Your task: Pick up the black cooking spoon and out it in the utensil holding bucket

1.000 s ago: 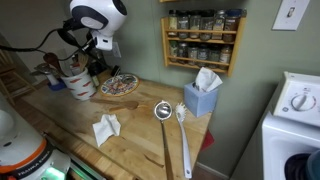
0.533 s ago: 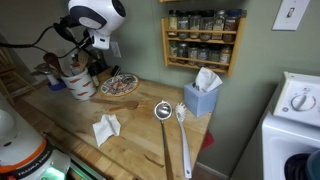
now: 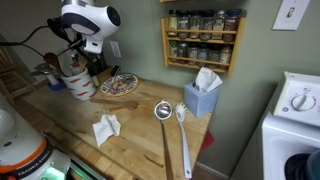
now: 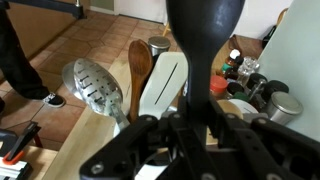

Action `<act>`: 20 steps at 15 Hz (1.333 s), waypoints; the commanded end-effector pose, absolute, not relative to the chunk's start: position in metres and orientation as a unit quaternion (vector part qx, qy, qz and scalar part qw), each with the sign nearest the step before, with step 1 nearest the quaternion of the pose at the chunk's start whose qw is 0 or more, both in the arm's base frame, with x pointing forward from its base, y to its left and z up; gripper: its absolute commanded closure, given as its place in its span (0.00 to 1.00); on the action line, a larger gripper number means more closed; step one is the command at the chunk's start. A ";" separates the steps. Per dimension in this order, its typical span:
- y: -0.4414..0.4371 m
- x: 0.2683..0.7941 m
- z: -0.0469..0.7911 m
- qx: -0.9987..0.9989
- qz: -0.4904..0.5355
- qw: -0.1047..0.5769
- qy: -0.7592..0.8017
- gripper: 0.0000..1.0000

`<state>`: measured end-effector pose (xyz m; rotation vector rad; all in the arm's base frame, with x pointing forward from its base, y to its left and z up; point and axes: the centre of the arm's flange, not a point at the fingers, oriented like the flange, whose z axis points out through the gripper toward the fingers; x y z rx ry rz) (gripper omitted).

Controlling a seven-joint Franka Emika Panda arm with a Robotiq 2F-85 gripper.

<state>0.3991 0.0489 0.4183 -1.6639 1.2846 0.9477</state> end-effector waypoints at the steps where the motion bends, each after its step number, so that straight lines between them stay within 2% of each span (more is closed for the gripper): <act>1: 0.074 0.369 0.419 -0.626 0.403 0.438 0.504 0.94; 11: 0.118 0.350 0.401 -0.559 0.374 0.487 0.557 0.94; 20: 0.124 0.347 0.386 -0.500 0.431 0.489 0.570 0.94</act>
